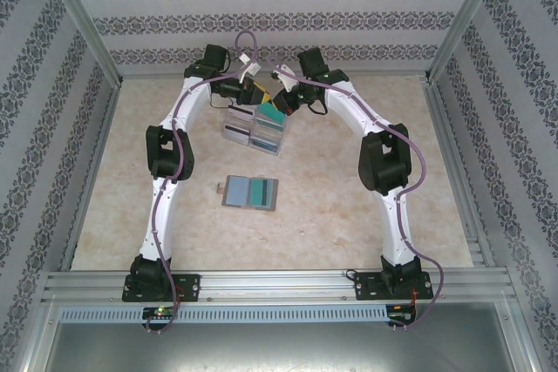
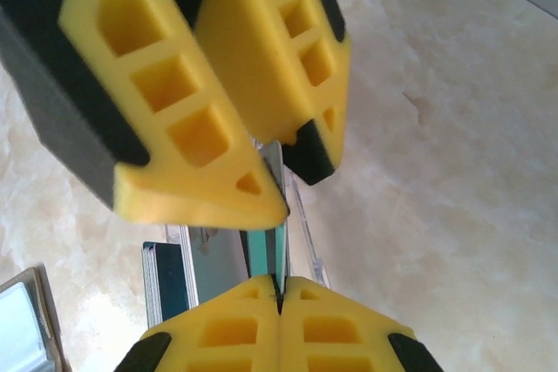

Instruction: Put the credit cards into the card holder

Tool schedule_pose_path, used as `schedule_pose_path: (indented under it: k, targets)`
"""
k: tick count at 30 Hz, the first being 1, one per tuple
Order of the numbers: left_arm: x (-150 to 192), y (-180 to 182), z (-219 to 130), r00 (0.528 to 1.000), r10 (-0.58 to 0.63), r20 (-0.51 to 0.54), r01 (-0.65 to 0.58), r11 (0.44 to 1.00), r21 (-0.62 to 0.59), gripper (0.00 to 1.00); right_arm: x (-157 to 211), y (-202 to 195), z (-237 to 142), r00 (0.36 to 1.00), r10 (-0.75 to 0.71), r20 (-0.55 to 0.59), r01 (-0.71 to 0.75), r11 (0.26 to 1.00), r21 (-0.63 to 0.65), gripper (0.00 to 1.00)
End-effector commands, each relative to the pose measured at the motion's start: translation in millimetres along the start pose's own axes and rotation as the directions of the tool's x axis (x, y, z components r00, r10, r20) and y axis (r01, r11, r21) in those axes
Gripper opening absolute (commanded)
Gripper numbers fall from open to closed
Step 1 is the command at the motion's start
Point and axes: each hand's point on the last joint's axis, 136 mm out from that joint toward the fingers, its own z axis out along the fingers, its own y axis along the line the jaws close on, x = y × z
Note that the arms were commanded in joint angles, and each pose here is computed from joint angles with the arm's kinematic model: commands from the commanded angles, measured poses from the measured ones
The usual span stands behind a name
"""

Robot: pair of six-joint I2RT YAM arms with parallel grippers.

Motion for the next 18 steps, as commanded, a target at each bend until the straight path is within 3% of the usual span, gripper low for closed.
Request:
schedule_pose_path:
  k: [1,8,13,18]
  targets:
    - [-17.4,-13.3,-13.1,0.999,0.039,0.031,-0.040,0.999,0.019,0.17,-2.0,9.7,6.0,1.000,-0.010,0.001,0.010,0.999,-0.047,0.02]
    - [-23.6,-16.2,-14.1,0.998,0.035,0.052,-0.037,0.999,0.036,0.01,-1.4,6.7,6.8,1.000,0.000,-0.002,-0.001,0.999,-0.042,0.02]
    - [-26.6,-18.4,-14.9,0.998,0.037,0.059,-0.040,0.998,0.042,0.00,0.3,5.4,8.3,1.000,0.006,-0.010,-0.006,0.999,-0.040,0.04]
    - [-21.0,-18.9,-14.5,0.999,0.032,0.044,-0.034,0.999,0.042,0.00,-2.1,4.2,6.9,1.000,0.015,-0.003,-0.015,0.999,-0.033,0.25]
